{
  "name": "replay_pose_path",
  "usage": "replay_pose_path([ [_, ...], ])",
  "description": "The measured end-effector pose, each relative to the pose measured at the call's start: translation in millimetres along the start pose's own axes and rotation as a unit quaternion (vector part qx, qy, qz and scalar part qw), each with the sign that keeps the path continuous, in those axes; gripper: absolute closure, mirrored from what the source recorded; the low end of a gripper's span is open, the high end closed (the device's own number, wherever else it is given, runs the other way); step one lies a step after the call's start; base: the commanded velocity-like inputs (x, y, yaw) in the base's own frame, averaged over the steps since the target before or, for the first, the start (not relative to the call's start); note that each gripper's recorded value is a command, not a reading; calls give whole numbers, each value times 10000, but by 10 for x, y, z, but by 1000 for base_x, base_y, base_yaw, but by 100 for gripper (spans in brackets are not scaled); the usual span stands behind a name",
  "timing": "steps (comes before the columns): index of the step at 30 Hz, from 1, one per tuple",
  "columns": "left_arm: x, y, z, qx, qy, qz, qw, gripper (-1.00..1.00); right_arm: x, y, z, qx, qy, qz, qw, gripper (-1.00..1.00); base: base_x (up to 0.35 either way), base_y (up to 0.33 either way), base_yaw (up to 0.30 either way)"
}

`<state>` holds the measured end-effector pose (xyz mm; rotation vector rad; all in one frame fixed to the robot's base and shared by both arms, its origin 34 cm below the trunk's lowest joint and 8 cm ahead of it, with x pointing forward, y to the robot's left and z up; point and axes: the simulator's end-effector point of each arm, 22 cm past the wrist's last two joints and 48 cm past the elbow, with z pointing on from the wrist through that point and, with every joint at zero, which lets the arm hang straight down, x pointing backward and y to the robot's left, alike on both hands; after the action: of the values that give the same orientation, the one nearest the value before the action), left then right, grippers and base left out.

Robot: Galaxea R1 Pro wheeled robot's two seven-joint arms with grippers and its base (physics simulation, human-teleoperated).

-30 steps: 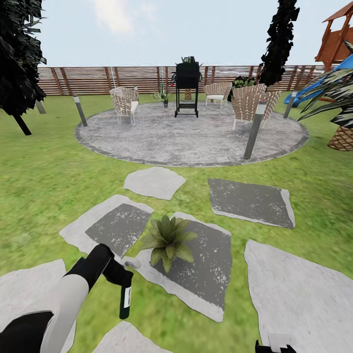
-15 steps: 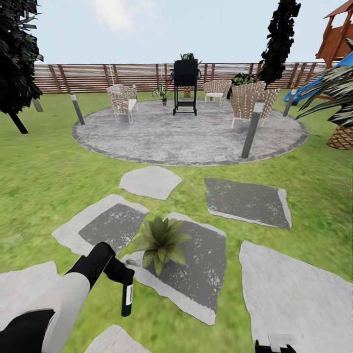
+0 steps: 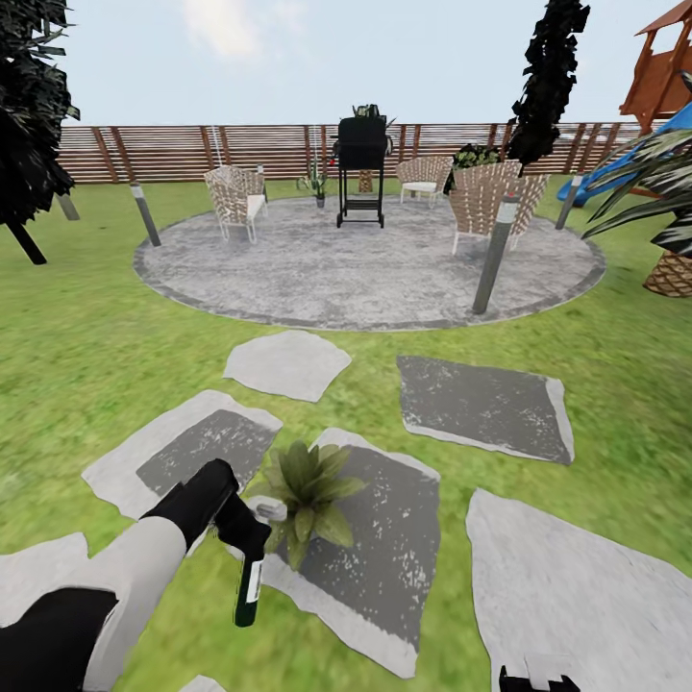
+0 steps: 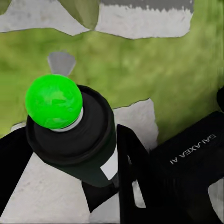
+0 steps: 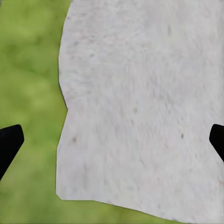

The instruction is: Pick up the pesticide atomizer in the garden and spray insectifuge to fully cover both potted plants in the garden.

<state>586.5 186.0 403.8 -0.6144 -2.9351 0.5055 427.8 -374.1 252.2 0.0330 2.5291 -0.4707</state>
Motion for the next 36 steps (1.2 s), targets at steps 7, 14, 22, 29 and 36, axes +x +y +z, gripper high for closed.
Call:
replay_pose_path([
  [7, 24, -198, -111, 227, 393, 463, 9979, 100, 3, 11, -2, -8, 5, 0, 10000, -100, 2, 0, -32],
  [14, 77, -179, -86, 226, 452, 447, 9977, 100, 2, 10, -1, -6, 2, -3, 10000, -100, 13, -19, -159],
  [22, 0, -222, -118, 223, 390, 501, 9977, 100, 14, -12, 4, -4, 12, -33, 10000, -100, -91, -203, -4],
  [29, -311, -183, -428, 94, 149, 502, 9986, 100, 16, -16, 2, 4, 16, -32, 10000, -100, -35, -26, 0],
  [36, -539, -88, -714, -67, -53, 523, 9986, 100, 16, -17, 2, 7, 17, -32, 10000, -100, -1, -1, 0],
])
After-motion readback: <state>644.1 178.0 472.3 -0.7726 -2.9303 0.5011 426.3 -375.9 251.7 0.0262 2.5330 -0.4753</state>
